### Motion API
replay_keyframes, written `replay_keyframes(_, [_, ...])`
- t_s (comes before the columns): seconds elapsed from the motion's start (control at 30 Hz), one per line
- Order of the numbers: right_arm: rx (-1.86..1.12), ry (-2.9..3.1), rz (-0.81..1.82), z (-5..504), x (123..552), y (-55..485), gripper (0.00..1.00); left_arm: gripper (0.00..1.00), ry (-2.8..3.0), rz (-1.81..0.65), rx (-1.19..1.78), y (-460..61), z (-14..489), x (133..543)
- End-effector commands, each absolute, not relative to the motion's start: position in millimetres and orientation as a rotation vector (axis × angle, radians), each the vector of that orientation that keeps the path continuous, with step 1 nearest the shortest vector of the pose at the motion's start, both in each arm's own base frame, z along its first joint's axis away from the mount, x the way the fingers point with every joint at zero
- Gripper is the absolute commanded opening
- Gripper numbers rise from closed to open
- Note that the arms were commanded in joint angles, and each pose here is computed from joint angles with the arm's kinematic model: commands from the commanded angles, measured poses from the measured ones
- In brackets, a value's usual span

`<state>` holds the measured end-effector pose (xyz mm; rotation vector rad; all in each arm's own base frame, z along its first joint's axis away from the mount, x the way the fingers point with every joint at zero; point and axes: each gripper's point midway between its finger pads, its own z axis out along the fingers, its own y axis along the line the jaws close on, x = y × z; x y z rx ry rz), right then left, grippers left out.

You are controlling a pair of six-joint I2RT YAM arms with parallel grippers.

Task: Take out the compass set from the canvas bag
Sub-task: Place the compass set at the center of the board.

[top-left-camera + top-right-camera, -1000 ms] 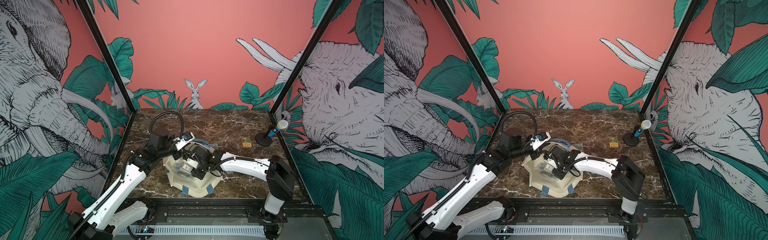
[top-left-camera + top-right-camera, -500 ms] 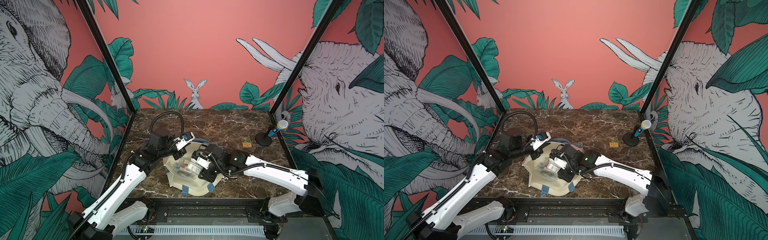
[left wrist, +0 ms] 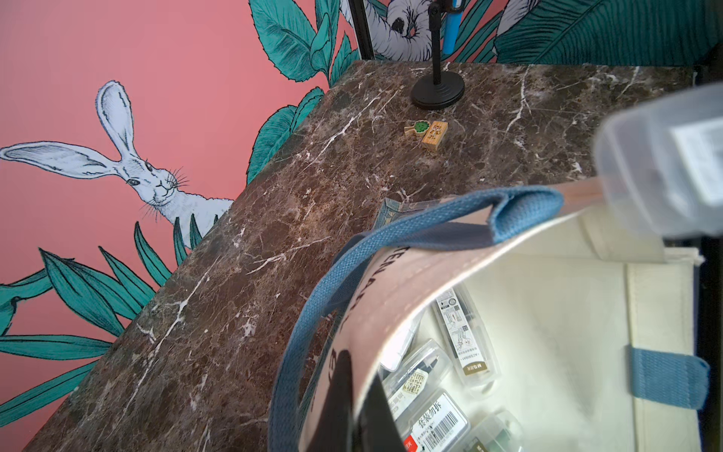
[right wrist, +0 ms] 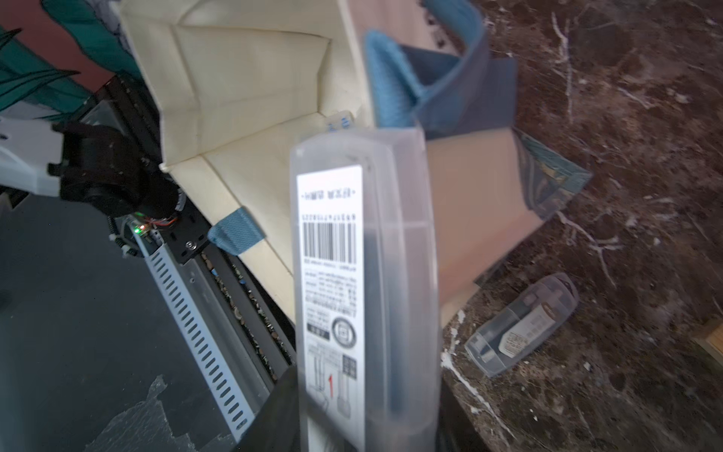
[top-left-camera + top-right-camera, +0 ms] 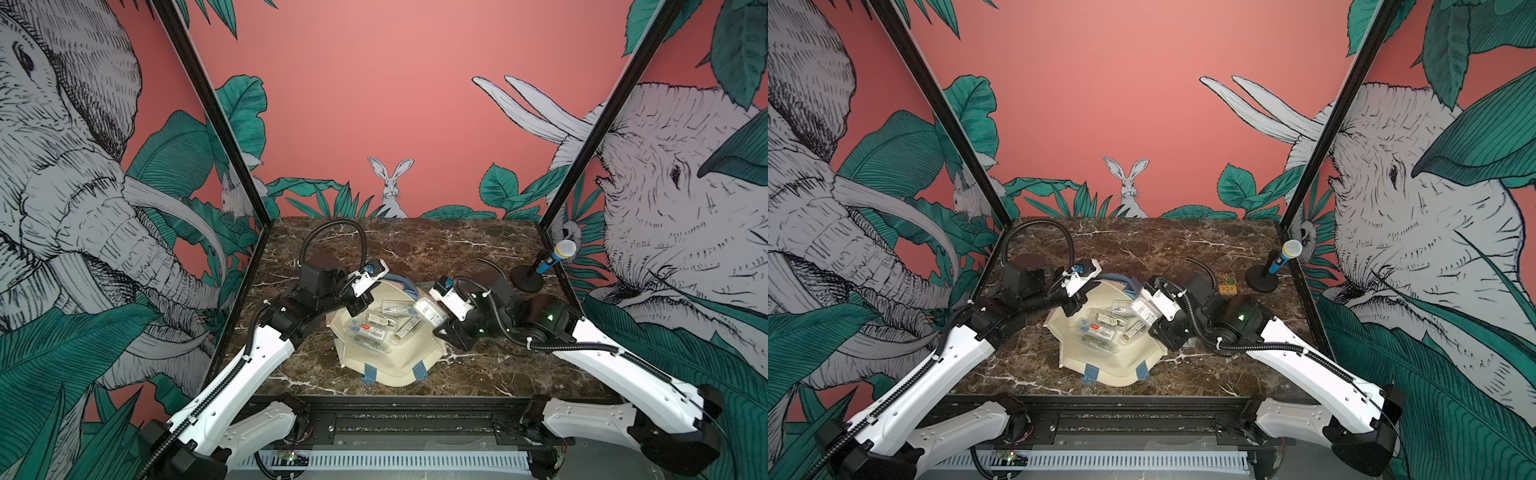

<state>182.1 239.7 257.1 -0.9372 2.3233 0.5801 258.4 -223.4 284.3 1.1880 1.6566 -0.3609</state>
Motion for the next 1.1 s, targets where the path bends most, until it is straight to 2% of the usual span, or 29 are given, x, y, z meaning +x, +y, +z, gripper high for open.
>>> replay_keyframes(0.0, [-0.736,2.334,0.582,256.3,207.1,212.1,0.19,0.00,1.553,-0.356,1.129,-223.9,314.4,257.5])
replay_keyframes(0.13, [-0.430,2.374,0.617,227.7,242.5,176.5,0.19,0.00,1.550,-0.356,1.138,-224.3,315.3,257.3])
replay_keyframes(0.37, [0.016,2.464,0.611,139.4,280.7,116.7,0.19,0.00,1.547,-0.362,1.126,-223.2,319.1,255.4])
replay_keyframes(0.5, [0.057,2.572,0.595,93.2,282.4,106.2,0.20,0.00,1.551,-0.361,1.127,-222.9,318.9,255.5])
replay_keyframes(0.63, [0.058,2.635,0.583,67.5,282.6,101.9,0.23,0.00,1.553,-0.366,1.130,-223.8,318.0,255.7])
replay_keyframes(1.07, [0.049,2.727,0.623,36.1,275.3,105.5,0.33,0.00,1.559,-0.374,1.145,-223.7,315.0,252.5])
